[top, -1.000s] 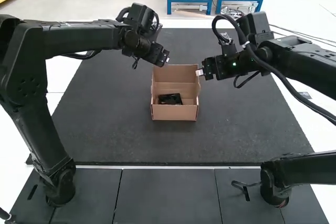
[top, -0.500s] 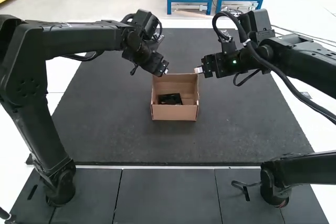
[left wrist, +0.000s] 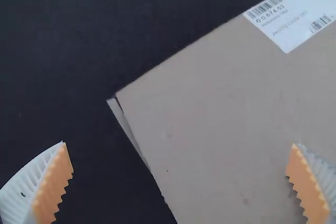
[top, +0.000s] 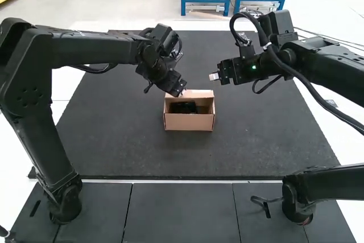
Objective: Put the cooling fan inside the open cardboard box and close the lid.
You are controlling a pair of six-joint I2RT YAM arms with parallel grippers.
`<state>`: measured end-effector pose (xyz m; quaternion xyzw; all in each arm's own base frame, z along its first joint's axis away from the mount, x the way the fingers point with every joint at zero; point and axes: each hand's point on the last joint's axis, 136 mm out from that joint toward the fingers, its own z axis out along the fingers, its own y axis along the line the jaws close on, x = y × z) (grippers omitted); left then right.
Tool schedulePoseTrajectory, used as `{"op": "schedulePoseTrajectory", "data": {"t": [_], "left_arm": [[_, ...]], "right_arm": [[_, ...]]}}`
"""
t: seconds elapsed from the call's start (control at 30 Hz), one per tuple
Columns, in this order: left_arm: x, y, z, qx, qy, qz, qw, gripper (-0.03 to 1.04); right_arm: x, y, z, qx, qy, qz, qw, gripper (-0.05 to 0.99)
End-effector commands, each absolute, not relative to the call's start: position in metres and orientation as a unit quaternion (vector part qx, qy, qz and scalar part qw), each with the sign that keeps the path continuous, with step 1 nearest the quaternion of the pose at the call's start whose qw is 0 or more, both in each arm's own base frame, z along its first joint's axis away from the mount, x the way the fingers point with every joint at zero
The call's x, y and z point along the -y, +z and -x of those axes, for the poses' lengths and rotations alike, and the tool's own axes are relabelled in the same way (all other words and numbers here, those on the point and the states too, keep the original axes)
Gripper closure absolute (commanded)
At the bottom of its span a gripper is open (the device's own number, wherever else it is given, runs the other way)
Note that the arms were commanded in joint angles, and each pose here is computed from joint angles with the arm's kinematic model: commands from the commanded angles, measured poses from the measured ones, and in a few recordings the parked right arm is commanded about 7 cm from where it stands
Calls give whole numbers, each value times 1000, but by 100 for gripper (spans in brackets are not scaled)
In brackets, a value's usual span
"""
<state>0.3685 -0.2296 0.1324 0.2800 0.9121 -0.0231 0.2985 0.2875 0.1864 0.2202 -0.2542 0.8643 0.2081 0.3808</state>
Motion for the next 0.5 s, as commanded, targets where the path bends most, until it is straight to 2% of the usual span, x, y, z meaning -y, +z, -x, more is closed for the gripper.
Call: {"op": "schedulePoseTrajectory", "data": {"t": [0.0, 0.47], "left_arm": [[233, 144, -363, -909, -40, -277, 310, 5], [232, 120, -357, -909, -44, -279, 306, 5]], "right_arm": [[-187, 241, -287, -850, 217, 258, 404, 3], [-185, 228, -268, -860, 225, 266, 373, 3]]}}
